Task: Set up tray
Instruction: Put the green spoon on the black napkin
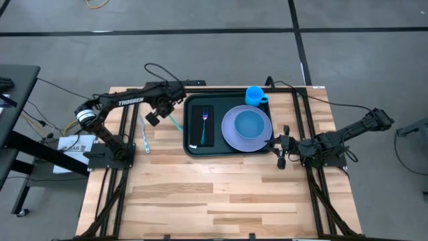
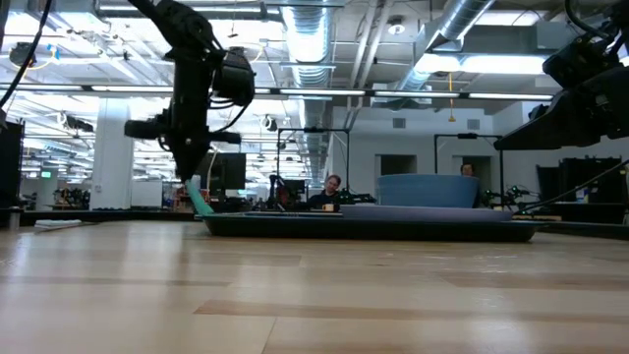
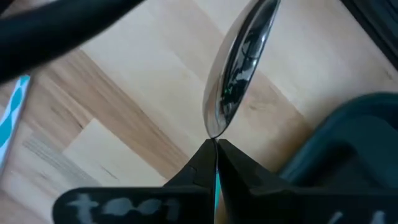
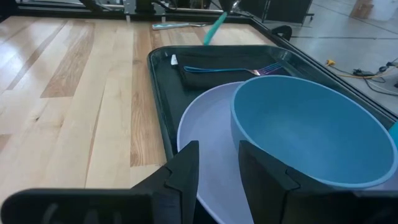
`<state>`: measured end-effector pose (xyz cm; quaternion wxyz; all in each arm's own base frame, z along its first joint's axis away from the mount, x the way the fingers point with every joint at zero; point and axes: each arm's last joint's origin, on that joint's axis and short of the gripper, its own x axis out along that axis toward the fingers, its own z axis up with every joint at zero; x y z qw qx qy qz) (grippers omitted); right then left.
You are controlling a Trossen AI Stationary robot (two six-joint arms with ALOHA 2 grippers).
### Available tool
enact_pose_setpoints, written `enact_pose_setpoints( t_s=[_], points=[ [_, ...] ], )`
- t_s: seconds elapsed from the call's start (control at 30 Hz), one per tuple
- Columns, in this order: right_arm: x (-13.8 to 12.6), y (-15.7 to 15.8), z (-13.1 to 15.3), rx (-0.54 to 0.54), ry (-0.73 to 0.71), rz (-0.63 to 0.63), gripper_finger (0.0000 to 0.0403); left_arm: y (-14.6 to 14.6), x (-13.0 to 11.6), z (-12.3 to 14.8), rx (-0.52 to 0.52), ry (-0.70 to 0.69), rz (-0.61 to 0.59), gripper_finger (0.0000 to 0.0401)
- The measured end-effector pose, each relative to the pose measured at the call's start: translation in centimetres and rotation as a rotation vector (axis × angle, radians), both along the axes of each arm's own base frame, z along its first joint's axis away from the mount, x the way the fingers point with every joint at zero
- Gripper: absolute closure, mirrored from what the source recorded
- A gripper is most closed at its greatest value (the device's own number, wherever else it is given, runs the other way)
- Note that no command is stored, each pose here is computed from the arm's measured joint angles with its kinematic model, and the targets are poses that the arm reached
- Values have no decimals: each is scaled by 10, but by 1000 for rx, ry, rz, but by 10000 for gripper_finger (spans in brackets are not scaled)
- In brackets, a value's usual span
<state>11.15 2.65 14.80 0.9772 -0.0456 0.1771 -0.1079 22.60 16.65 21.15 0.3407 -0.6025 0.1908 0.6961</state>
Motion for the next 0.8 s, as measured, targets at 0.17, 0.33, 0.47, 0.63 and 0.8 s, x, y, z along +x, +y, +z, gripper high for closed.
enact_pose_setpoints(
  t_s=[0.17, 0.33, 0.47, 0.63, 0.8],
  points=[
    [0, 0, 0, 0, 0, 0, 296, -1, 8, 11, 34, -11, -61, 399],
    [0, 0, 0, 0, 0, 0, 296, 2, 17, 26, 92, -33, -127, 400],
    [0, 0, 0, 0, 0, 0, 296, 5, 21, 34, 112, -66, -151, 400],
    [0, 0, 0, 0, 0, 0, 296, 6, 32, 35, 98, -183, -175, 401],
    [0, 0, 0, 0, 0, 0, 296, 1, 49, 24, -31, -312, -204, 401]
  ],
)
